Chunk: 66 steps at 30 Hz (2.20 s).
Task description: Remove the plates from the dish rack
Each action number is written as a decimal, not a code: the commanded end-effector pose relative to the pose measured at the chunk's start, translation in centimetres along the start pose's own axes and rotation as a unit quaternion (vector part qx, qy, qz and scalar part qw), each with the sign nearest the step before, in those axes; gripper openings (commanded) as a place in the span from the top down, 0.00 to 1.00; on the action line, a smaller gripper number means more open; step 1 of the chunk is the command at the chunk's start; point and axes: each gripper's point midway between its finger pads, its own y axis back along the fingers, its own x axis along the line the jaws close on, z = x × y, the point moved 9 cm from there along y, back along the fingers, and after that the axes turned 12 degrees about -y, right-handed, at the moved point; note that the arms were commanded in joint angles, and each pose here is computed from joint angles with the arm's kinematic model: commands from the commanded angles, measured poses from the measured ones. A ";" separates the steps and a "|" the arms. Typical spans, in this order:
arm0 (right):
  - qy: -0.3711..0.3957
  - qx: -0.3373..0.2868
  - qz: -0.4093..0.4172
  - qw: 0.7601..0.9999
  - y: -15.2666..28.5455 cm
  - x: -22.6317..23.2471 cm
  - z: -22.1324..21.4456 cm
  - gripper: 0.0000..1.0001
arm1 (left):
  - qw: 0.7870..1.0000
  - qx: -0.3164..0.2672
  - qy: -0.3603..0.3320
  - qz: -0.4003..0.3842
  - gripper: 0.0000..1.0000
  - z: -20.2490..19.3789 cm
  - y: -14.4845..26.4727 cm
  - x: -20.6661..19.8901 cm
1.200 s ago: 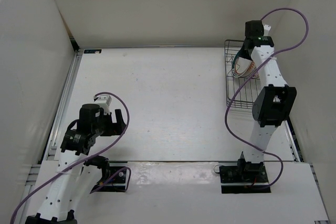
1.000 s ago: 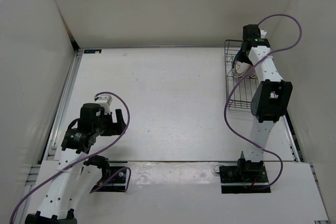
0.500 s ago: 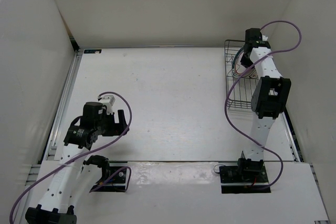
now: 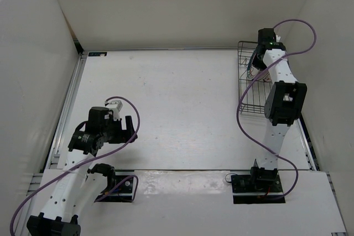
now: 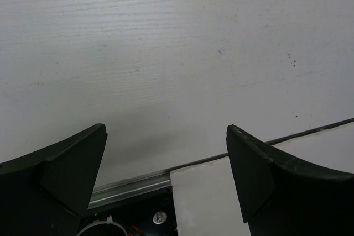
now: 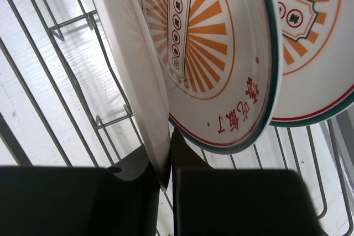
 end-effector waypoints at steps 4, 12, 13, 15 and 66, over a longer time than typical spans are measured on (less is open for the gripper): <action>-0.061 -0.112 0.047 0.991 7.4 -0.4 5.9 1.00 | 1.000 -0.006 -0.004 -0.015 0.00 0.3 -0.2 -0.3; -0.090 -0.154 0.146 0.973 16.2 -0.2 7.4 1.00 | 1.000 -0.003 -0.002 -0.014 0.00 0.3 -0.2 -0.2; -0.090 -0.157 0.158 0.971 17.2 -0.3 7.3 1.00 | 1.000 -0.004 -0.003 -0.015 0.00 0.3 -0.2 -0.2; -0.075 -0.164 0.225 0.958 20.4 0.3 5.4 1.00 | 1.000 -0.003 -0.002 -0.015 0.00 0.3 -0.3 -0.2; 0.216 0.337 0.270 0.876 14.7 8.8 -32.4 0.68 | 1.000 0.030 0.004 -0.002 0.00 0.3 -0.9 0.1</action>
